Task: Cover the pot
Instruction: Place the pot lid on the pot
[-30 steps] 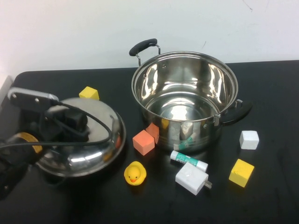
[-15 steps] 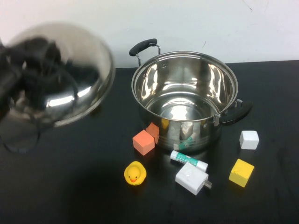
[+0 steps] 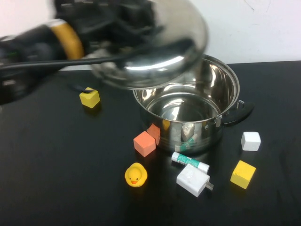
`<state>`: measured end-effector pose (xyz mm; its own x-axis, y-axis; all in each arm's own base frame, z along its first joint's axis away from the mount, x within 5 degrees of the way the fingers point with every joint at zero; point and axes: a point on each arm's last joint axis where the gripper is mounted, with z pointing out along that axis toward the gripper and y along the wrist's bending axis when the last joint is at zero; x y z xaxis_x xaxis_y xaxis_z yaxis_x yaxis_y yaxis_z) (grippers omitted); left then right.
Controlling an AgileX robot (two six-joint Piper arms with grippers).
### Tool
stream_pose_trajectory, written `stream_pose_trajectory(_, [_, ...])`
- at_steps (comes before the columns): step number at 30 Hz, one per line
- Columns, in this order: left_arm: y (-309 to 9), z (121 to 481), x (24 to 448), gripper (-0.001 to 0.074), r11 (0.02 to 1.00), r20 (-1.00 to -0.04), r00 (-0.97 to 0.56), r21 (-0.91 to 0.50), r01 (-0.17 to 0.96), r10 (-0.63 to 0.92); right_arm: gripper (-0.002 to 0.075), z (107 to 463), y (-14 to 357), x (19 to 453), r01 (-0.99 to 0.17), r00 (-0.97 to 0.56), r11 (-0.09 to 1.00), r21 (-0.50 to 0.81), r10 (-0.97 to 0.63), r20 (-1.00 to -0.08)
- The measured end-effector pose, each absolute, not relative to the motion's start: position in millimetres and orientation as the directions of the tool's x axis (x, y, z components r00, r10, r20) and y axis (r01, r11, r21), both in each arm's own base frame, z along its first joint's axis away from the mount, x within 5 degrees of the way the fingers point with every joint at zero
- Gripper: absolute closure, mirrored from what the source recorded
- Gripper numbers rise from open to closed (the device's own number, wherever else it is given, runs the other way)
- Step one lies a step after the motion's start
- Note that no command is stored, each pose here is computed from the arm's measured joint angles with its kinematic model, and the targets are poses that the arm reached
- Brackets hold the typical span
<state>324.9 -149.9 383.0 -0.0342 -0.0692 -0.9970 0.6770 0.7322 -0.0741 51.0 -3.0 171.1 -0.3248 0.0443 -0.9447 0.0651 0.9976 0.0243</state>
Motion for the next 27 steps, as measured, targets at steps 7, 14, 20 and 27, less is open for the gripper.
stream_pose_trajectory(7, [-208.1, 353.7, 356.6, 0.0402, 0.713, -0.996, -0.085, -0.045, 0.699, 0.021, 0.0728, 171.1, -3.0, 51.0, 0.065, -0.325, 0.998, 0.024, 0.044, -0.945])
stream_pose_trajectory(14, [-220.8, 311.0, 379.4, 0.0402, 0.711, -0.985, -0.128, -0.011, 0.703, 0.112, 0.0728, 171.1, -3.0, 51.0, 0.065, -0.325, 0.998, 0.024, 0.044, -0.945])
stream_pose_trajectory(20, [-227.6, 293.1, 385.3, 0.0402, 0.675, -0.982, -0.108, 0.027, 0.737, 0.157, 0.0728, 171.1, -3.0, 51.0, 0.065, -0.325, 0.998, 0.024, 0.044, -0.945])
stream_pose_trajectory(27, [-233.1, 285.3, 390.3, 0.0402, 0.657, -0.983, -0.108, 0.018, 0.753, 0.15, 0.0728, 171.1, -3.0, 51.0, 0.065, -0.325, 0.998, 0.024, 0.044, -0.945])
